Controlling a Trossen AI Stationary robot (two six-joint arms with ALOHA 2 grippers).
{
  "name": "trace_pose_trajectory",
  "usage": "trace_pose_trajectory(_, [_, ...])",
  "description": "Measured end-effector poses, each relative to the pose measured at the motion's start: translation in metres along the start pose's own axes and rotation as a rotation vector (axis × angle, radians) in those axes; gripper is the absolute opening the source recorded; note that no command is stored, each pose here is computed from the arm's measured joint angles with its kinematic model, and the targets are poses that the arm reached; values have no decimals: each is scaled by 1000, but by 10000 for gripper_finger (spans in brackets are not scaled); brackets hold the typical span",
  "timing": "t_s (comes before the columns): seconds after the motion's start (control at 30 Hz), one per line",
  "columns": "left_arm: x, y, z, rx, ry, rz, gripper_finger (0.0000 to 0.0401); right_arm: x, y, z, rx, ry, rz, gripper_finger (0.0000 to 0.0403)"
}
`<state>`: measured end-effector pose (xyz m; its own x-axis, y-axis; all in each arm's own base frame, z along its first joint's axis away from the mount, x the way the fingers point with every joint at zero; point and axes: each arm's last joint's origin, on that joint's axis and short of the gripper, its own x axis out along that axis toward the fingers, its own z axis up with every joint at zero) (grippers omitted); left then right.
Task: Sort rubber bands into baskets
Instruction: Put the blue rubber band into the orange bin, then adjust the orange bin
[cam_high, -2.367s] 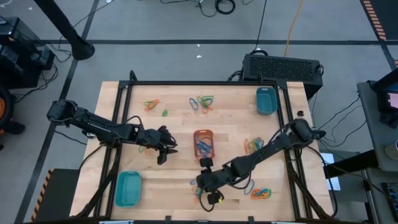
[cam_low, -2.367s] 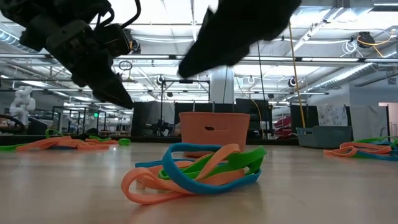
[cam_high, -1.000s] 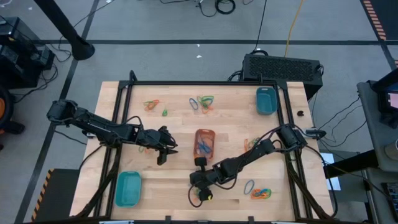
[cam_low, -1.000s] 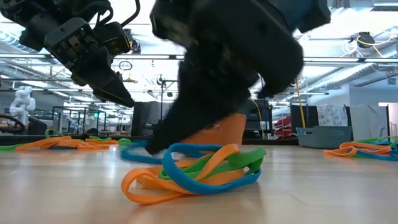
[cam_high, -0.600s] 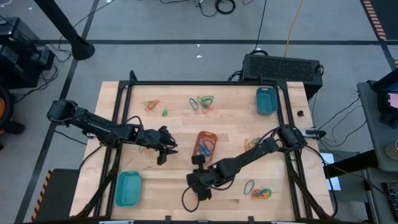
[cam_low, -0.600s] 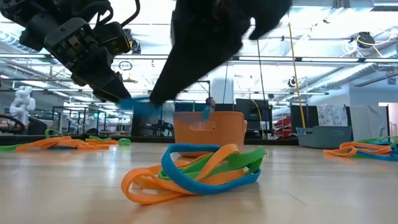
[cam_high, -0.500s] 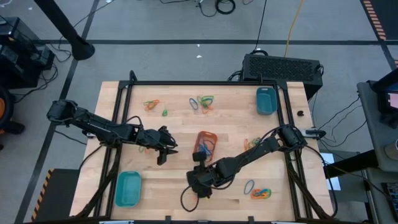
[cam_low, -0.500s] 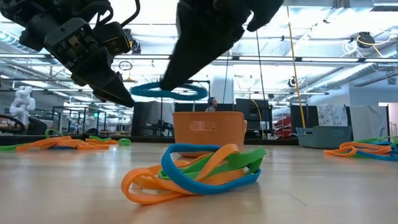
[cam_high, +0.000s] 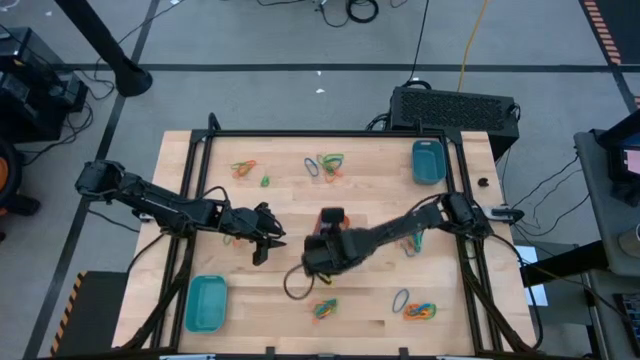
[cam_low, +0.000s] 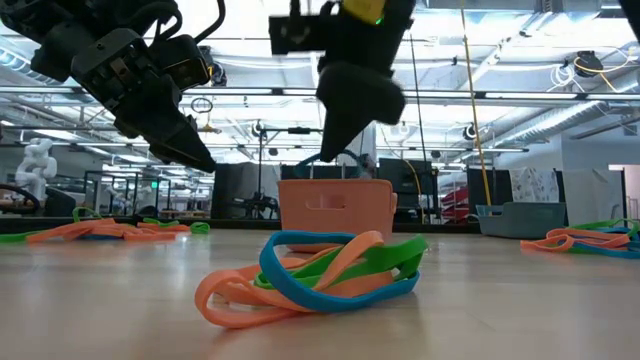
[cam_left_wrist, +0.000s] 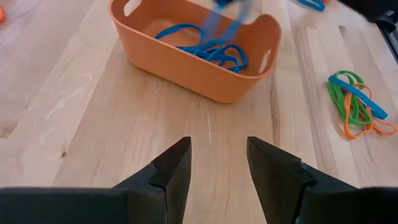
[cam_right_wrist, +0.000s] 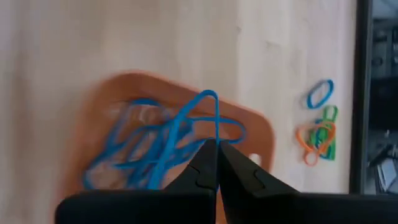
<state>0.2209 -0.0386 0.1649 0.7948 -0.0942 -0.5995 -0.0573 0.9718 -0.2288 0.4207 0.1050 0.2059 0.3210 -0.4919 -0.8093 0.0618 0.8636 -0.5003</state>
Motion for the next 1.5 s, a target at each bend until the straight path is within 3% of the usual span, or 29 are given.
trace_pose_trajectory(0.33, [0, 1, -1, 2, 13, 5, 162, 27, -27, -4, 103, 120, 172, 13])
trace_pose_trajectory(1.03, [0, 0, 0, -3, -2, 0, 162, 27, -28, -7, 74, 150, 161, 91])
trace_pose_trajectory(1.5, [0, 0, 0, 79, 0, 1, 162, 10, -39, 2, 30, 147, 165, 96])
